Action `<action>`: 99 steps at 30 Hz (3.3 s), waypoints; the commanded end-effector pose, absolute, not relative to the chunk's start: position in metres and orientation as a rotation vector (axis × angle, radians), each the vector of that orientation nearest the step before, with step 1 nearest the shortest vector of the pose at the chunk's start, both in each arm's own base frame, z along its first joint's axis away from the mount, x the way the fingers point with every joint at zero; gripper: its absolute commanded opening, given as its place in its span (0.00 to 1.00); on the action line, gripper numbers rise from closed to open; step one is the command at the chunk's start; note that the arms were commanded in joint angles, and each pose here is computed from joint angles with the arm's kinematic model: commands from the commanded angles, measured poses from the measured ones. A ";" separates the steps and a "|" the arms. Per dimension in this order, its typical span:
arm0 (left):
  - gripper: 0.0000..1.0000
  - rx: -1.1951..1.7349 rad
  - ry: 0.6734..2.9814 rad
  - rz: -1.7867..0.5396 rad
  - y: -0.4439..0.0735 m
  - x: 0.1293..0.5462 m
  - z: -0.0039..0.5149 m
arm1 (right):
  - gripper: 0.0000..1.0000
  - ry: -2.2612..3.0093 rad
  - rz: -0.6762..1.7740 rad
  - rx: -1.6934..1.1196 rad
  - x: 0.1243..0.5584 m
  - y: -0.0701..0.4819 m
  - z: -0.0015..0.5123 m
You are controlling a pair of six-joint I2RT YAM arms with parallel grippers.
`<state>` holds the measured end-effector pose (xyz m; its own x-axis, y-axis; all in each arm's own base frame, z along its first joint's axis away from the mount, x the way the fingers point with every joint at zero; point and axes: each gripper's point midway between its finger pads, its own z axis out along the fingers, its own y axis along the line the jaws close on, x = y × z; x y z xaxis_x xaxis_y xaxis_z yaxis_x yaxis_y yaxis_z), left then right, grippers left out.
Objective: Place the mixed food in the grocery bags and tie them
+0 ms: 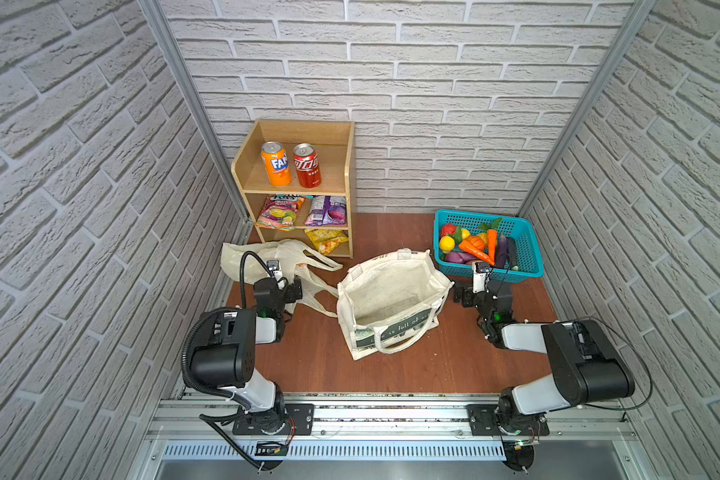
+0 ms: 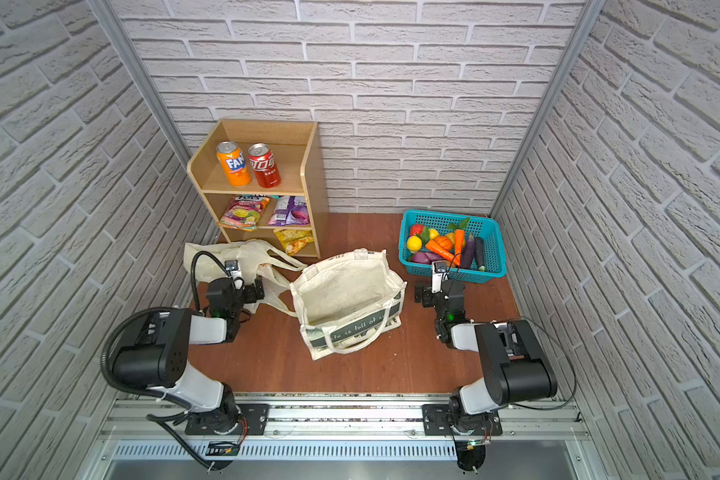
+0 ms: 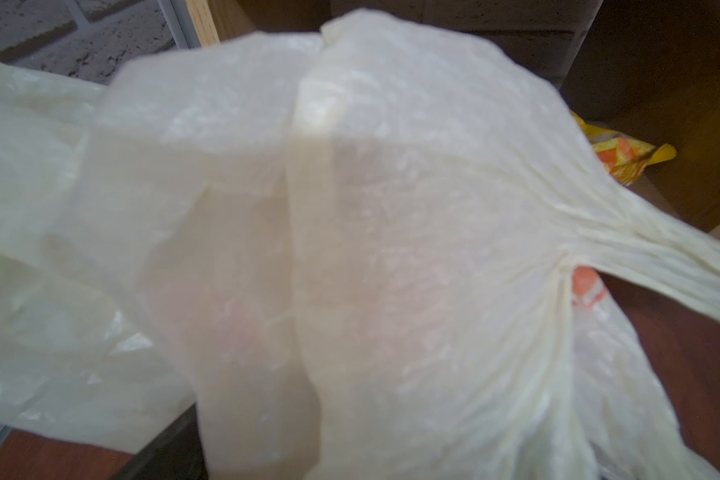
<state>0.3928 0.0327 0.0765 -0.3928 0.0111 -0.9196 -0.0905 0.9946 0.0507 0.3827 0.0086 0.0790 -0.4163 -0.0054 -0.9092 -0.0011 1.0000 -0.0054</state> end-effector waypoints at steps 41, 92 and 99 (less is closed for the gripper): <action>0.98 -0.522 1.906 0.106 0.071 0.329 0.206 | 1.00 1.992 0.022 0.560 0.321 -0.034 0.218; 0.97 0.939 2.384 -0.370 -0.260 0.345 0.253 | 0.64 2.462 0.689 0.328 0.249 0.205 0.236; 0.30 0.858 2.366 -0.592 -0.268 0.342 0.260 | 0.14 2.473 0.716 0.243 0.267 0.206 0.247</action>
